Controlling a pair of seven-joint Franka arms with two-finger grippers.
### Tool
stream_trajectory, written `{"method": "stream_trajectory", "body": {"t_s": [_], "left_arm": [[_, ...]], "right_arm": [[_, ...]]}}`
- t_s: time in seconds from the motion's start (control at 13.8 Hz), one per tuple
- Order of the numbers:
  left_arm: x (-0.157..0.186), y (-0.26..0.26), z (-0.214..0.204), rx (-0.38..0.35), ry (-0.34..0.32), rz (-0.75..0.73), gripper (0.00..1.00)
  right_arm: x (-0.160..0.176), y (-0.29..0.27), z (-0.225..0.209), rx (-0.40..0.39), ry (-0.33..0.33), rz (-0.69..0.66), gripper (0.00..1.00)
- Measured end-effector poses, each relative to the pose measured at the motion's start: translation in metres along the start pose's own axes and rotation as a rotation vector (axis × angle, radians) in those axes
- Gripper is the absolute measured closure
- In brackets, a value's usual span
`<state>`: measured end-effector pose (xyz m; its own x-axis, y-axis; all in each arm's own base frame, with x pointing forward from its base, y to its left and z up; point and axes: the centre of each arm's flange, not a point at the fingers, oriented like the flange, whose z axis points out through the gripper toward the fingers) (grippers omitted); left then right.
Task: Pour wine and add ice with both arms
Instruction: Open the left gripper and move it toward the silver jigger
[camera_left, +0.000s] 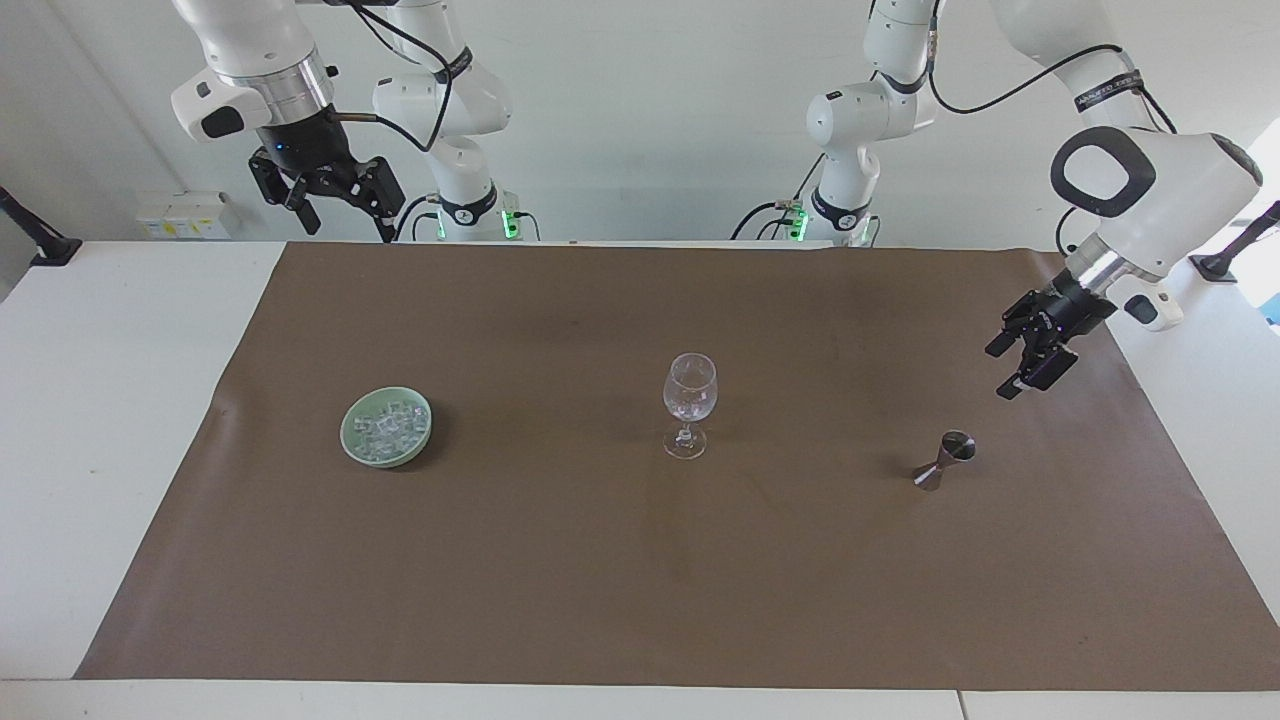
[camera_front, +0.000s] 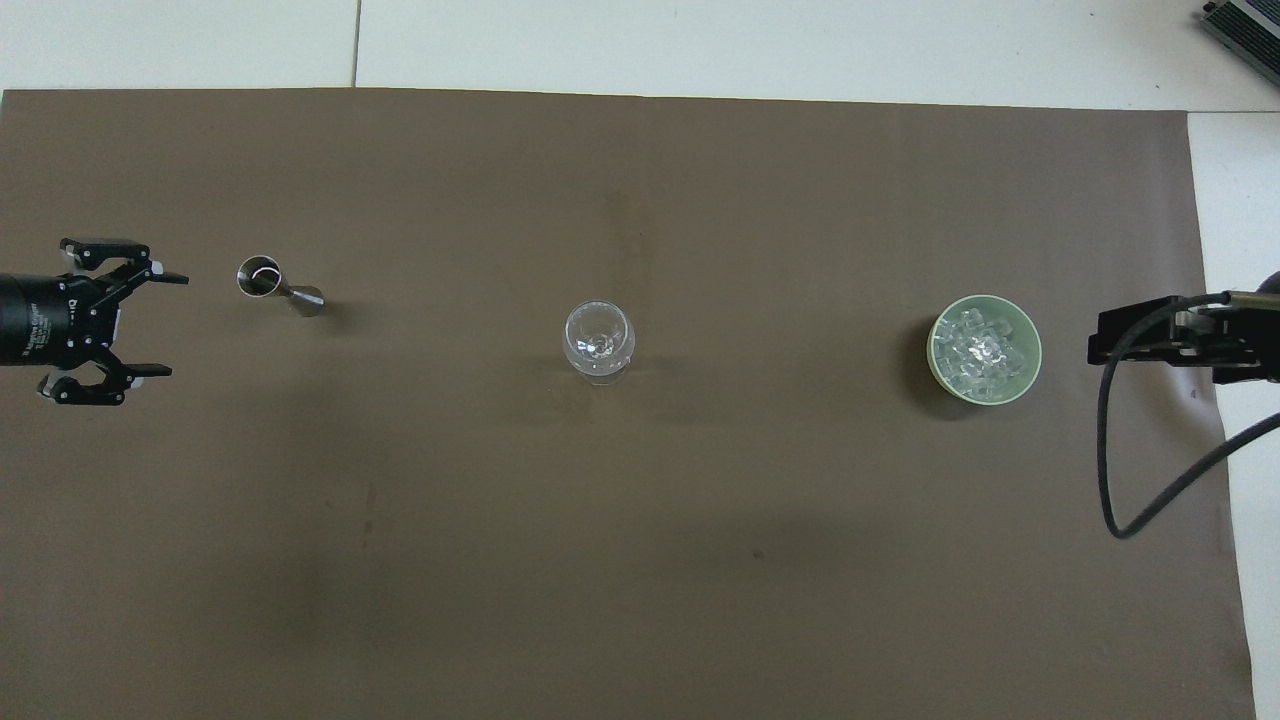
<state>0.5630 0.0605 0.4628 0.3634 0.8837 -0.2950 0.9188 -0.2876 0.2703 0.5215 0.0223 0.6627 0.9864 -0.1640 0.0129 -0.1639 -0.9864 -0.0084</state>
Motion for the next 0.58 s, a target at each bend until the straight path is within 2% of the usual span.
{"method": "stream_trajectory", "body": {"t_s": [0.58], "left_arm": [[0.0004, -0.0041, 0.0094, -0.034, -0.072, -0.134, 0.0]], "right_arm": [[0.0, 0.0, 0.0, 0.0, 0.0, 0.0, 0.0]]}}
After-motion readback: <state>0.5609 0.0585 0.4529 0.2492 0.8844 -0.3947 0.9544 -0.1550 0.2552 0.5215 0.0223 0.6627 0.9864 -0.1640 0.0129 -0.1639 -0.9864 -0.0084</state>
